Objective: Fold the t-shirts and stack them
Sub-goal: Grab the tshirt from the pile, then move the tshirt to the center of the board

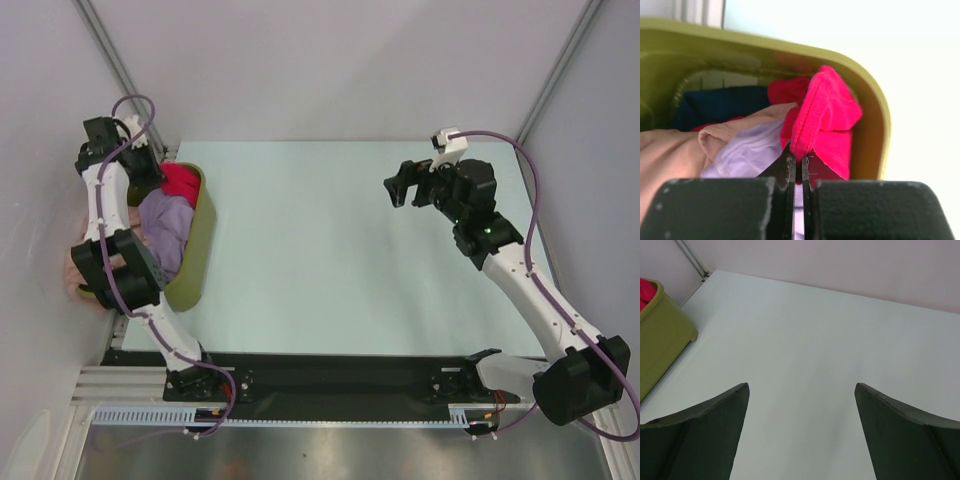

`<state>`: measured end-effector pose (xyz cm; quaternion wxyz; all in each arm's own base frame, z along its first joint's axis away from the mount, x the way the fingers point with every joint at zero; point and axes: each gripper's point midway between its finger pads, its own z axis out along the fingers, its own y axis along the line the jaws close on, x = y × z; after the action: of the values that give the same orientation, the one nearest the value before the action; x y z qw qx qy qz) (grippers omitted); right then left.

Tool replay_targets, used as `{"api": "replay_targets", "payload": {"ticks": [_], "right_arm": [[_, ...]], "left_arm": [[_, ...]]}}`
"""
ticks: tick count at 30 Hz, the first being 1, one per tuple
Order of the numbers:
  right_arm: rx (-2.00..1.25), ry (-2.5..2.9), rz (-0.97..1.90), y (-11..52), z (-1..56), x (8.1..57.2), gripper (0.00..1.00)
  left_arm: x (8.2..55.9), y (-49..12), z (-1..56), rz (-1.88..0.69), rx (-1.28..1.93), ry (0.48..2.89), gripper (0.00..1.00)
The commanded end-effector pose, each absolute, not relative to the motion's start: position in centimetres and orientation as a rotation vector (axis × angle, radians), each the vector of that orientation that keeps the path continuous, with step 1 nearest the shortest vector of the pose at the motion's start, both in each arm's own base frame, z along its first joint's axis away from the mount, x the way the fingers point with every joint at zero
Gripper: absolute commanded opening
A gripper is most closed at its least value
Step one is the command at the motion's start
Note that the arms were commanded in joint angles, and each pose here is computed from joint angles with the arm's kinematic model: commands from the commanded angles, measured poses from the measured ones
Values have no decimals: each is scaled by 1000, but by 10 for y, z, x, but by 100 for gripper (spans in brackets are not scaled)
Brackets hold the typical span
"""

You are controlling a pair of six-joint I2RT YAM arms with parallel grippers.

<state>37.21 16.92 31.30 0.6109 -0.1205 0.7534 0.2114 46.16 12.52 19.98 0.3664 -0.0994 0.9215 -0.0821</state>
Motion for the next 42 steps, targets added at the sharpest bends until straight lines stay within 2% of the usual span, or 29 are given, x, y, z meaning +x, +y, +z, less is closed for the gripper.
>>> {"api": "replay_targets", "payload": {"ticks": [1,10,12,15,17,20,25,29,33,39,41,42], "right_arm": [[-273,1647,481,168,350,372,94],[-379,1638,545,211,358,376,94],[-389,1622,563,217,365,375,94],[-381,1596,601,222,374,373,94],[-355,1582,622,222,380,373,95],[-293,1583,608,214,387,374,95],[-61,1683,533,162,378,382,96],[236,1783,458,83,346,382,94],[348,1856,393,53,319,368,91],[365,2077,359,51,266,353,90],[399,2132,365,49,249,351,90],[416,2154,371,48,240,349,90]], "left_arm": [[461,123,346,-82,-129,2011,0],[375,86,580,58,23,1488,0],[358,63,613,-16,73,1395,0],[330,-31,625,-362,387,1331,0],[315,-98,608,-525,599,1323,0],[309,-174,550,-670,824,1419,0],[312,-261,450,-836,1054,1598,0],[301,-328,377,-981,1205,1656,0],[300,-385,310,-1041,1285,1663,0],[282,-453,295,-1221,1309,1602,0],[276,-468,309,-1244,1321,1552,0],[277,-475,308,-1249,1322,1538,3]]}}
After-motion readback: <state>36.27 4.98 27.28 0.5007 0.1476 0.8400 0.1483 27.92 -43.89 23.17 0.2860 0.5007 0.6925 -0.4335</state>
